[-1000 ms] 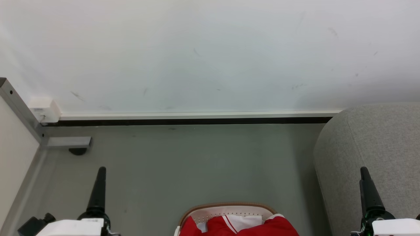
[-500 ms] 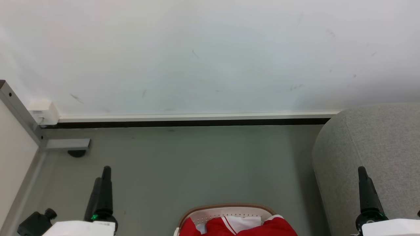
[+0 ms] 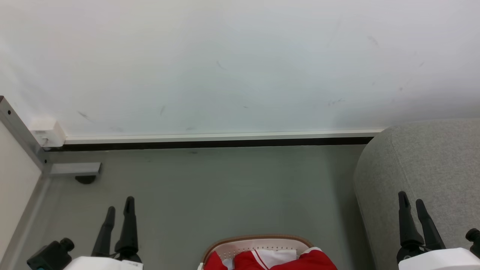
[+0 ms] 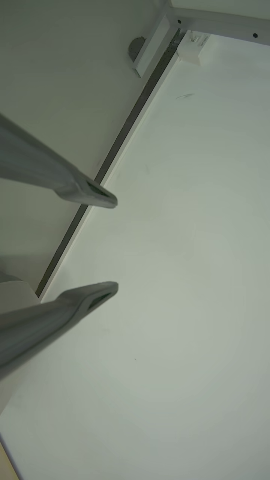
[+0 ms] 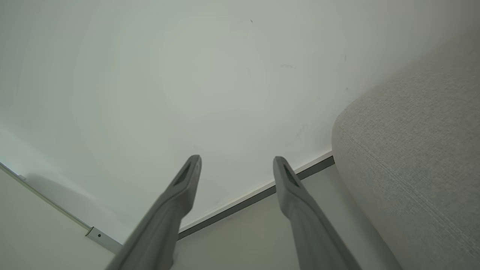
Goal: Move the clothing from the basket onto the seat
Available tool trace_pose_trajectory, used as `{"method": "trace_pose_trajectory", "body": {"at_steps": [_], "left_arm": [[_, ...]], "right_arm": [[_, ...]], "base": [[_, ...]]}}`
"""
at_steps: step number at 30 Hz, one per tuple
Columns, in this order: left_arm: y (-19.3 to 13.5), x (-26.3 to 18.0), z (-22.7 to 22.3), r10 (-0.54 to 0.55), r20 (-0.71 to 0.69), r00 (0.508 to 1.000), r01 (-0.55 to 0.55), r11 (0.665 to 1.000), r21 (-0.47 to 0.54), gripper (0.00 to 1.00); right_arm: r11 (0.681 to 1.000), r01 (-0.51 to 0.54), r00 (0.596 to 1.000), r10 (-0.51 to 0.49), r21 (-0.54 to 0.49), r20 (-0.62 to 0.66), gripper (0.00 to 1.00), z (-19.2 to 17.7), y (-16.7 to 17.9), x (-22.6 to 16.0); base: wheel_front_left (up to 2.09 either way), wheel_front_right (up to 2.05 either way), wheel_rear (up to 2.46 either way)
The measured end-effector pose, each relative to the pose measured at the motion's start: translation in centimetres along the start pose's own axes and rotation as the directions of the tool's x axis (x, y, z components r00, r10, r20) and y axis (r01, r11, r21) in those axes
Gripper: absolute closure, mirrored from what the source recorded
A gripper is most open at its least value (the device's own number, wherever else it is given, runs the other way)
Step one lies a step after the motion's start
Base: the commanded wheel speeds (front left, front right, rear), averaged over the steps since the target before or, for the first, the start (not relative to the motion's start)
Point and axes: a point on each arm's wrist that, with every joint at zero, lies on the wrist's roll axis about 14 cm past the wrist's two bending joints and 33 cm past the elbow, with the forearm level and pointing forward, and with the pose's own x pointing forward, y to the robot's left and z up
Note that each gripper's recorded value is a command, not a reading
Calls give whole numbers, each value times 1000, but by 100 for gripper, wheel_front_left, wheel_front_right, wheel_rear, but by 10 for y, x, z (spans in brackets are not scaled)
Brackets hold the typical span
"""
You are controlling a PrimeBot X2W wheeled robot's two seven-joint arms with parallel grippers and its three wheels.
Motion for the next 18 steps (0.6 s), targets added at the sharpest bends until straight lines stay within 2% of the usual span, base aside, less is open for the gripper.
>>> {"method": "trace_pose_trajectory", "body": {"at_steps": [8,18], "left_arm": [[-1,-2,-3,-8,-4,1000,9,992,125,0],[-7,-3,-7,-40,-11,999,42,971,234,0]], "right_arm": [[989,-15,999,10,-146,-37,0,-9,0,-2],[954,-35,998,18,-297,-62,0,-14,0,-3]], "base": [[0,0,0],[0,0,0]]}}
